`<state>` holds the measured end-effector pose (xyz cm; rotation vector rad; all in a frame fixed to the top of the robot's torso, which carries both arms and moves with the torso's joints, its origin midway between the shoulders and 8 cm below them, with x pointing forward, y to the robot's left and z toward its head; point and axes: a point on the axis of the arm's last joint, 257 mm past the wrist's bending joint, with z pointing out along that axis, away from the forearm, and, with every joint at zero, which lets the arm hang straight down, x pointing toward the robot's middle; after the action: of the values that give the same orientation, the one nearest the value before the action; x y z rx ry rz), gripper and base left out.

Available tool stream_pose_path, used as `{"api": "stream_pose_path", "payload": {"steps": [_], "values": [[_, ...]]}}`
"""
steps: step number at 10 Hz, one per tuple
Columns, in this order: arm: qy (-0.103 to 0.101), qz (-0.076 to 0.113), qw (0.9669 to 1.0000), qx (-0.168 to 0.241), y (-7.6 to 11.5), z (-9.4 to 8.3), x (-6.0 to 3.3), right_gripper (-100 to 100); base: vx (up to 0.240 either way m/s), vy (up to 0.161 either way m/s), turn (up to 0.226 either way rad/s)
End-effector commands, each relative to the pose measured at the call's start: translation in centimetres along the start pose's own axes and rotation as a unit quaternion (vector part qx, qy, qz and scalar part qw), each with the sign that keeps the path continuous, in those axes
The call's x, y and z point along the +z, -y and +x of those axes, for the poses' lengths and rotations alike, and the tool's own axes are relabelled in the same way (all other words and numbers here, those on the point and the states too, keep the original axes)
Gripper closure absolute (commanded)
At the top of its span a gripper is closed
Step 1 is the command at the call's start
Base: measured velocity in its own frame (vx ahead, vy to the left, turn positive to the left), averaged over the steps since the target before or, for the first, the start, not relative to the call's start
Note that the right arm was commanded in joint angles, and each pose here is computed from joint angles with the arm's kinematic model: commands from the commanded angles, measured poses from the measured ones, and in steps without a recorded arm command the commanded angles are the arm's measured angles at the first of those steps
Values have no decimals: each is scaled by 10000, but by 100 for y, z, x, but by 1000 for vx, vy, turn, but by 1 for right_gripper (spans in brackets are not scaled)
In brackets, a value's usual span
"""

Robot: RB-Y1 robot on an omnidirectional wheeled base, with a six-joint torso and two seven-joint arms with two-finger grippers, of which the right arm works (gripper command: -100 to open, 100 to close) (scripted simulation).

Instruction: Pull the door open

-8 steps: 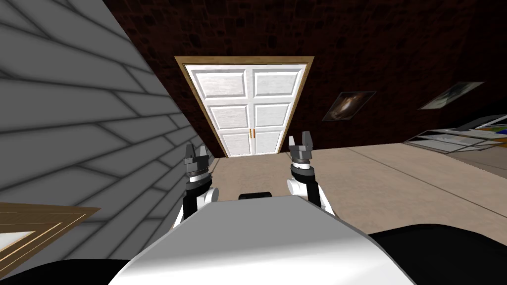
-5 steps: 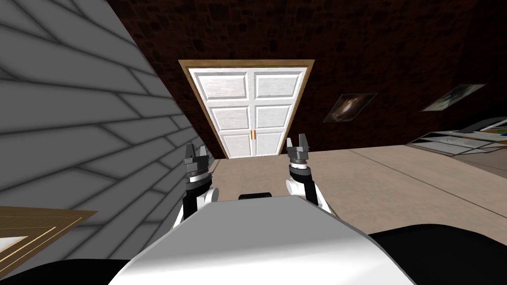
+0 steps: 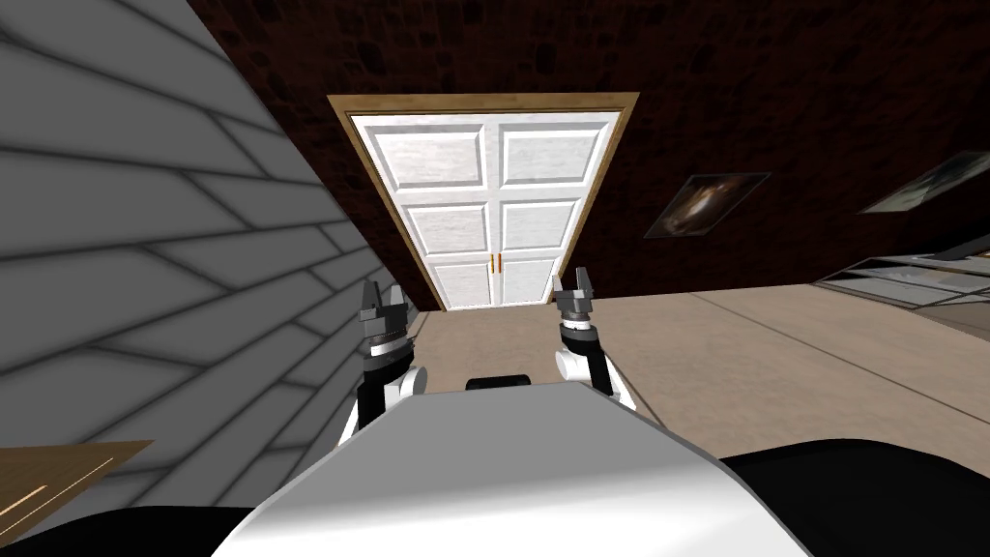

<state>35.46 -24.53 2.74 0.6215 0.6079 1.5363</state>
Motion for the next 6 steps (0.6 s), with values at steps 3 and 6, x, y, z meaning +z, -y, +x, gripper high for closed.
{"api": "stream_pose_path", "payload": {"steps": [3, 6], "values": [[19, 257, 9977, 621, 297, -3, -97, -100, 128, 29, 21], [55, 443, 9935, 1045, 512, -16, -178, -100, 101, 28, 21]]}}
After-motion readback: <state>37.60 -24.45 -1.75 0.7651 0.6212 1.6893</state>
